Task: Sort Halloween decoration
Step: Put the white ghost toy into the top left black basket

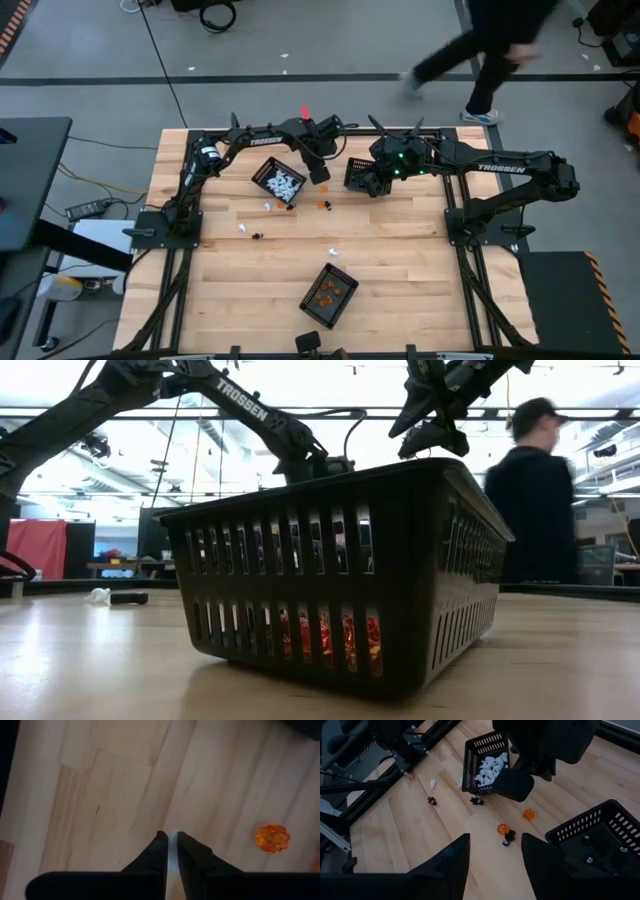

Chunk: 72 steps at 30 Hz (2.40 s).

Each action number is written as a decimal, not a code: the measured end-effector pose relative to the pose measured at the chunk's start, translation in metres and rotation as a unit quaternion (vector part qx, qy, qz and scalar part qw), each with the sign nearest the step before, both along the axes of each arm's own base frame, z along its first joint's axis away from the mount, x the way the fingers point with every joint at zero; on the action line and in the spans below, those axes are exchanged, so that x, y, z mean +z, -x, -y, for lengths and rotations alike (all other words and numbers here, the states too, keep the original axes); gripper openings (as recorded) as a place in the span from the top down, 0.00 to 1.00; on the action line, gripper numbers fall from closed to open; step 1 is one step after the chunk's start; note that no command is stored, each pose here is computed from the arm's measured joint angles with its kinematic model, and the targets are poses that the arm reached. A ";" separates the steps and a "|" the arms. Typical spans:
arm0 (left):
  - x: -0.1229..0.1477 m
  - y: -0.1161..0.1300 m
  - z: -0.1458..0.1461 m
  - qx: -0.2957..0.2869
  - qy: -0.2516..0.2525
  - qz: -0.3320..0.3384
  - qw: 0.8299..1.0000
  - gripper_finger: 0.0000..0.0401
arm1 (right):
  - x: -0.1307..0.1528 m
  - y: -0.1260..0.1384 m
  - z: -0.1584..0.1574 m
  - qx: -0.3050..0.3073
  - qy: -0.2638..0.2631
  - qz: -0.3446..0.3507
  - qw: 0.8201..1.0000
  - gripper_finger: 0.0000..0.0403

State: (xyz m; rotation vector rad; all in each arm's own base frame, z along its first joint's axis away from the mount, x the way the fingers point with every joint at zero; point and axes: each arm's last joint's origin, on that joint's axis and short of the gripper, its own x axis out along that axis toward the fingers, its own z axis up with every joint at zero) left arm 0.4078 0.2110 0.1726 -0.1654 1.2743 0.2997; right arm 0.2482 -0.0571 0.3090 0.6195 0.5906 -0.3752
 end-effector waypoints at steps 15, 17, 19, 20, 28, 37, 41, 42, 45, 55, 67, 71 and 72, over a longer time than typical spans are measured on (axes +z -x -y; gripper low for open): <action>0.016 0.002 0.015 -0.015 0.031 -0.045 0.998 0.97 | 0.001 0.000 0.001 -0.006 0.011 0.002 1.000 0.55; 0.026 0.000 0.020 -0.021 0.034 -0.050 0.998 0.98 | 0.001 -0.001 0.001 -0.009 0.015 0.005 1.000 0.55; 0.036 -0.003 0.023 -0.026 0.031 -0.044 0.998 0.99 | 0.002 -0.002 0.001 -0.009 0.019 0.012 1.000 0.55; 0.039 -0.005 0.025 -0.027 0.028 -0.035 0.999 0.99 | 0.003 -0.002 0.002 -0.009 0.020 0.016 1.000 0.55; 0.032 -0.009 0.031 -0.030 0.025 -0.031 0.999 0.81 | 0.005 -0.004 -0.002 -0.013 0.022 0.027 0.999 0.55; 0.012 -0.009 0.036 -0.042 0.025 -0.035 0.998 0.49 | 0.005 -0.006 -0.010 -0.012 0.028 0.026 0.999 0.55; 0.004 -0.006 0.037 -0.038 0.022 -0.048 0.998 0.45 | 0.005 -0.006 -0.010 -0.013 0.028 0.026 0.999 0.55; 0.002 -0.005 0.037 -0.037 0.019 -0.055 0.998 0.45 | 0.005 -0.006 -0.010 -0.013 0.028 0.026 0.999 0.55; -0.003 -0.002 0.038 -0.041 0.018 -0.062 0.997 0.45 | 0.005 -0.006 -0.010 -0.013 0.028 0.026 0.999 0.55; -0.016 -0.009 0.044 -0.074 0.013 -0.064 0.995 0.45 | 0.006 -0.006 -0.010 -0.015 0.027 0.033 0.999 0.55; -0.019 -0.012 0.053 -0.097 -0.012 -0.088 0.991 0.52 | 0.006 -0.007 -0.009 -0.015 0.027 0.036 0.999 0.55; -0.004 -0.003 0.044 -0.093 0.009 -0.076 0.993 0.52 | 0.007 -0.007 -0.009 -0.015 0.027 0.037 0.999 0.55; 0.002 -0.001 0.041 -0.097 0.008 -0.069 0.993 0.52 | 0.007 -0.007 -0.009 -0.017 0.028 0.037 0.999 0.55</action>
